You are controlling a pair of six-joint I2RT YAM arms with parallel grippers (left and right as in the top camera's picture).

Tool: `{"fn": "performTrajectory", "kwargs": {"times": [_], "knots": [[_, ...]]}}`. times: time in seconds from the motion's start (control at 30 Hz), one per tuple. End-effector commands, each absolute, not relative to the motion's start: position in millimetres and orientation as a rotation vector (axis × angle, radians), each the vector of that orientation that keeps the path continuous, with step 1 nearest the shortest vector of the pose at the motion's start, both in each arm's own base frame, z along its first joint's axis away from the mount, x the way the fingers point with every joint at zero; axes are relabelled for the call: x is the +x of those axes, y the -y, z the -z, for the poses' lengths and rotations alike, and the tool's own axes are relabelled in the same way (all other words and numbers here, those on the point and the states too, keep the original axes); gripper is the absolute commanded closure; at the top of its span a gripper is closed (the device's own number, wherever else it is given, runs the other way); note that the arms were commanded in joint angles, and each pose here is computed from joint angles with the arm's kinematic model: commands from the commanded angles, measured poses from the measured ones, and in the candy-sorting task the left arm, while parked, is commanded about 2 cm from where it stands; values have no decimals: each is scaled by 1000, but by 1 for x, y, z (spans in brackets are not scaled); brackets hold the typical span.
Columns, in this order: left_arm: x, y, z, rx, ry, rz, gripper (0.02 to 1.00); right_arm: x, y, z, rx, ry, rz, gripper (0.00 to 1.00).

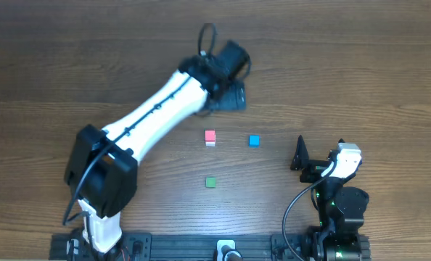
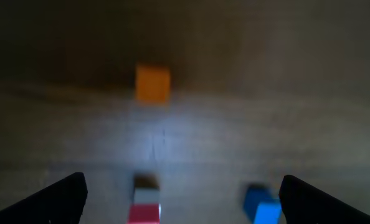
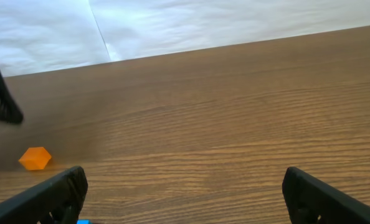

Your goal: Stack Cubes

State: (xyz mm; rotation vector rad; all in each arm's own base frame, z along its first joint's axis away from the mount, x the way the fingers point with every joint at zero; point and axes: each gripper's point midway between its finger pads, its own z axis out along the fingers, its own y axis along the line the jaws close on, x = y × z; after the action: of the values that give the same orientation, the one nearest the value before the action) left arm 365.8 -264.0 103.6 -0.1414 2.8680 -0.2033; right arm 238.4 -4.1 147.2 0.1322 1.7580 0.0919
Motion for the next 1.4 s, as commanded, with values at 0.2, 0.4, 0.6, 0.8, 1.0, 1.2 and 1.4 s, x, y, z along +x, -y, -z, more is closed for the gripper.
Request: {"fn": "performTrajectory", "kwargs": {"times": [0.2,0.4,0.6,0.8,1.0,1.2,1.4], "knots": [[409,247,-55,-150,-2906,133,25,238,1,-143,119,-1777,-104,9],[410,250,-37,-77,-2928,106,60,238,1,-143,119,-1777,-104,7],[410,252,-32,83,-2931,85,91,238,1,-143,119,-1777,-104,7],[411,255,-22,129,-2930,80,97,238,1,-143,119,-1777,-104,7],[410,256,-15,133,-2939,73,156,238,1,-143,119,-1777,-104,7],[410,256,-14,128,-2942,71,215,238,1,-143,119,-1777,-104,9],[409,255,-12,128,-2947,68,347,238,1,-143,119,-1777,-104,9]]}}
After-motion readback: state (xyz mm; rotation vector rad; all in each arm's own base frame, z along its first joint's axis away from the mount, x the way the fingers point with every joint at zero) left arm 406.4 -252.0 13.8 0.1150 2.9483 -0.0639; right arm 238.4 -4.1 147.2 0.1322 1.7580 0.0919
